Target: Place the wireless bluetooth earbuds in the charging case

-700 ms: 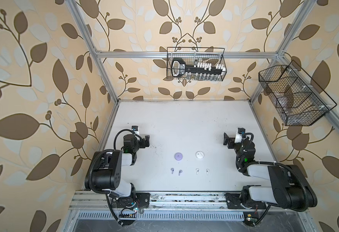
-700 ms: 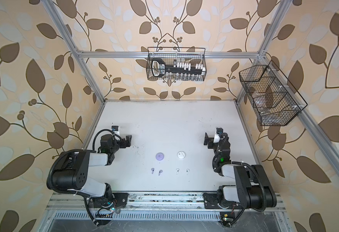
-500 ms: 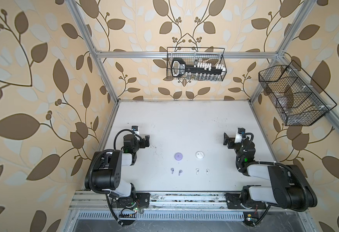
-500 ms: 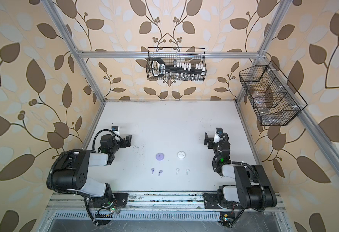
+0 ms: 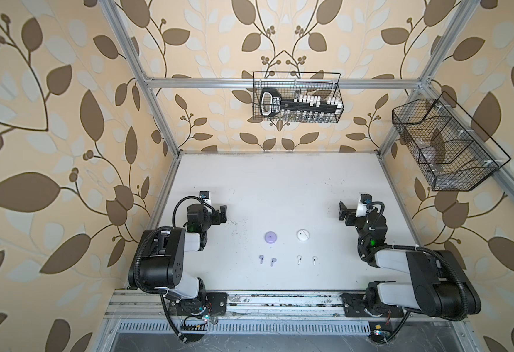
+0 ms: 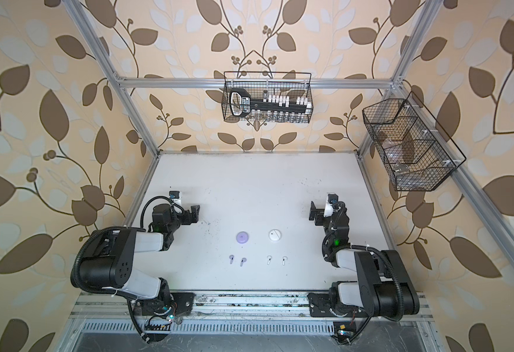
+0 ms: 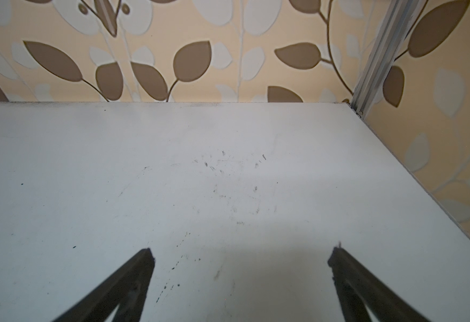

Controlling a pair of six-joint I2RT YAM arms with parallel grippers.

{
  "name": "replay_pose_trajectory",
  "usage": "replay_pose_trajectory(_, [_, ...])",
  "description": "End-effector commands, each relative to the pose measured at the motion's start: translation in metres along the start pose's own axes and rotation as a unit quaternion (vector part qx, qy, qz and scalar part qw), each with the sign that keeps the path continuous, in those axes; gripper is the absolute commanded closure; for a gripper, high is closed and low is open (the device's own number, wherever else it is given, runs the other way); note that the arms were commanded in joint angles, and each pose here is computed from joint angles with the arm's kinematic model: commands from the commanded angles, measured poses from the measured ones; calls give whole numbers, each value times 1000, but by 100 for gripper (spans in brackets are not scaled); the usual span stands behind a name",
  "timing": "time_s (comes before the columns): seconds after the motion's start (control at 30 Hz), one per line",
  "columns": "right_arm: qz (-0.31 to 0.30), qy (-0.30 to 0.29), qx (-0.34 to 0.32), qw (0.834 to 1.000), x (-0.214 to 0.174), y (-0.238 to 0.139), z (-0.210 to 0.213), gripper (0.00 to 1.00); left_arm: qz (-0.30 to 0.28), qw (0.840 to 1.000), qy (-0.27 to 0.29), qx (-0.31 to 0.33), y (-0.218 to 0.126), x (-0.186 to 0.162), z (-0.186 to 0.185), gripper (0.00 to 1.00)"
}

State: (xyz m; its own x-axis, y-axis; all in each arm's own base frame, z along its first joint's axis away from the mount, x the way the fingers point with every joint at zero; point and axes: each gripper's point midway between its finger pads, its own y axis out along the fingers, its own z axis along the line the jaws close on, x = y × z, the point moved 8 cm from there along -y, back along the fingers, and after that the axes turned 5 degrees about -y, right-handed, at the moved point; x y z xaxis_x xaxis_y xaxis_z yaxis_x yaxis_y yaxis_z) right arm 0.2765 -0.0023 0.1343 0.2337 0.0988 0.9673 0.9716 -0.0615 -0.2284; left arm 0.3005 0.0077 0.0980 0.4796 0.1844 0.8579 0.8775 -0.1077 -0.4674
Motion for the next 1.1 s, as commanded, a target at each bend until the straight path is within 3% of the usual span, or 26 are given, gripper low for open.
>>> replay_pose_trajectory(0.0, [-6,-9,-6,1000,0,-1,0,0,-27,1000,5,-2,0,16,0,1])
replay_pose_trajectory(0.9, [-4,-2,3,1000,0,0,-2,0,-29,1000,5,-1,-1,16,0,1])
replay_pose_trajectory(1.07, [3,-2,-48,999,8,1,-6,0,-37,999,5,4,-2,20,1,1])
